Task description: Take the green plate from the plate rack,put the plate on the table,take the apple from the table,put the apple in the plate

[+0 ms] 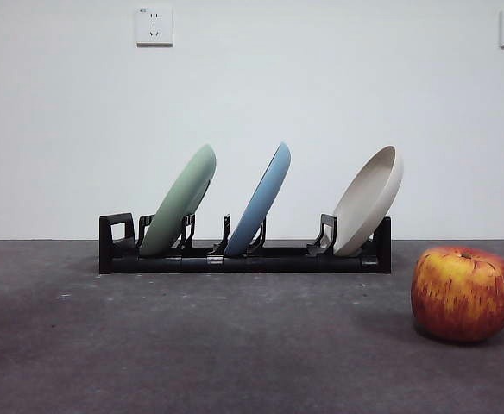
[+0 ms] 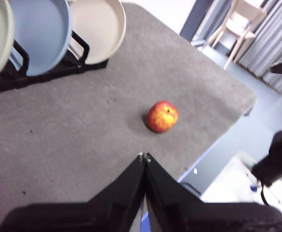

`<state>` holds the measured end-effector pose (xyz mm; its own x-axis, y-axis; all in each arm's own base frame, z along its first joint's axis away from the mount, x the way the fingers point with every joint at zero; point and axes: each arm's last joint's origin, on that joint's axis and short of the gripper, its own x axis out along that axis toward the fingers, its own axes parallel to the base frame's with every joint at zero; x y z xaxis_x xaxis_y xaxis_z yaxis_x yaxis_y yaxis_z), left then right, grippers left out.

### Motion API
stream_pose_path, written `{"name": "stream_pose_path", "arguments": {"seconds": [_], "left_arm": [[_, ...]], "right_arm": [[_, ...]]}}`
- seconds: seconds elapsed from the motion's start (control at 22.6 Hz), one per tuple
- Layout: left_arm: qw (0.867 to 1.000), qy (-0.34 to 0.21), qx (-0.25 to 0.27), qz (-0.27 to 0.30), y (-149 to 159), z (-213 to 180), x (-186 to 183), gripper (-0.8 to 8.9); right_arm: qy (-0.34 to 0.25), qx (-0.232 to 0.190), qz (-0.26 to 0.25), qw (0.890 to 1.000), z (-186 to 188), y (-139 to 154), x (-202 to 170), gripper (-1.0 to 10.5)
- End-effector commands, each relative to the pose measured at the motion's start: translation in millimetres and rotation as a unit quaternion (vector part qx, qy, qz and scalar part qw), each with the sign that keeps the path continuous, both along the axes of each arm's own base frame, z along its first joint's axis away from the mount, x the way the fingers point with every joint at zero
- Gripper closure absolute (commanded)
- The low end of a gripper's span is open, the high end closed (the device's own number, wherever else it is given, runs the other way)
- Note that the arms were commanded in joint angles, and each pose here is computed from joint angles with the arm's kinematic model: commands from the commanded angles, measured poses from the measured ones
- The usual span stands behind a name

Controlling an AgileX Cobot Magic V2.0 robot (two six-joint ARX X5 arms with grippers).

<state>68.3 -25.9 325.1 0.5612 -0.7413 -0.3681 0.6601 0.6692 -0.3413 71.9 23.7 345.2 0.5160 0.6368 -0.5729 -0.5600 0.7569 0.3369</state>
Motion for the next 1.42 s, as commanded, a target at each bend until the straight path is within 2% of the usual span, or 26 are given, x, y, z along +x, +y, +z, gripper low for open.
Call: {"name": "stream_pose_path", "arguments": {"seconds": [0.04, 0.31, 0.4, 0.44, 0.49, 0.53, 0.58, 1.02, 1.42], "left_arm": [[1.000, -0.008, 0.023, -0.016, 0, 0, -4, 8.21], [0.999, -0.001, 0.030, -0.018, 1, 0, -6, 7.91], [0.999, 0.000, 0.029, -0.017, 1, 0, -6, 6.10], [0.999, 0.000, 0.030, -0.017, 1, 0, -6, 4.44], [0.999, 0.000, 0.030, -0.017, 1, 0, -6, 3.31], [0.999, 0.001, 0.029, -0.016, 1, 0, -6, 2.66], [1.000, 0.005, 0.026, -0.015, 1, 0, -6, 2.51], [1.000, -0.005, 0.021, -0.013, -1, 3, 12, 2.51], [0.998, -0.044, 0.037, -0.002, -12, 12, 69, 2.51]], "right_arm": [[0.006, -0.022, 0.024, 0.999, -3, 0, -2, 9.6], [0.009, -0.021, 0.024, 0.999, -4, 0, -2, 9.1], [0.009, -0.020, 0.024, 0.999, -4, 0, -1, 7.2], [0.010, -0.019, 0.020, 1.000, -3, 0, -1, 5.6], [0.011, -0.018, 0.020, 1.000, -3, 0, -1, 4.4], [0.011, -0.018, 0.019, 1.000, -3, 0, -1, 3.4], [0.014, -0.017, 0.016, 1.000, -3, 0, -1, 3.0], [0.015, -0.016, 0.014, 1.000, -3, 0, -1, 3.0], [0.020, -0.016, 0.015, 1.000, -4, 0, 2, 3.0]]}}
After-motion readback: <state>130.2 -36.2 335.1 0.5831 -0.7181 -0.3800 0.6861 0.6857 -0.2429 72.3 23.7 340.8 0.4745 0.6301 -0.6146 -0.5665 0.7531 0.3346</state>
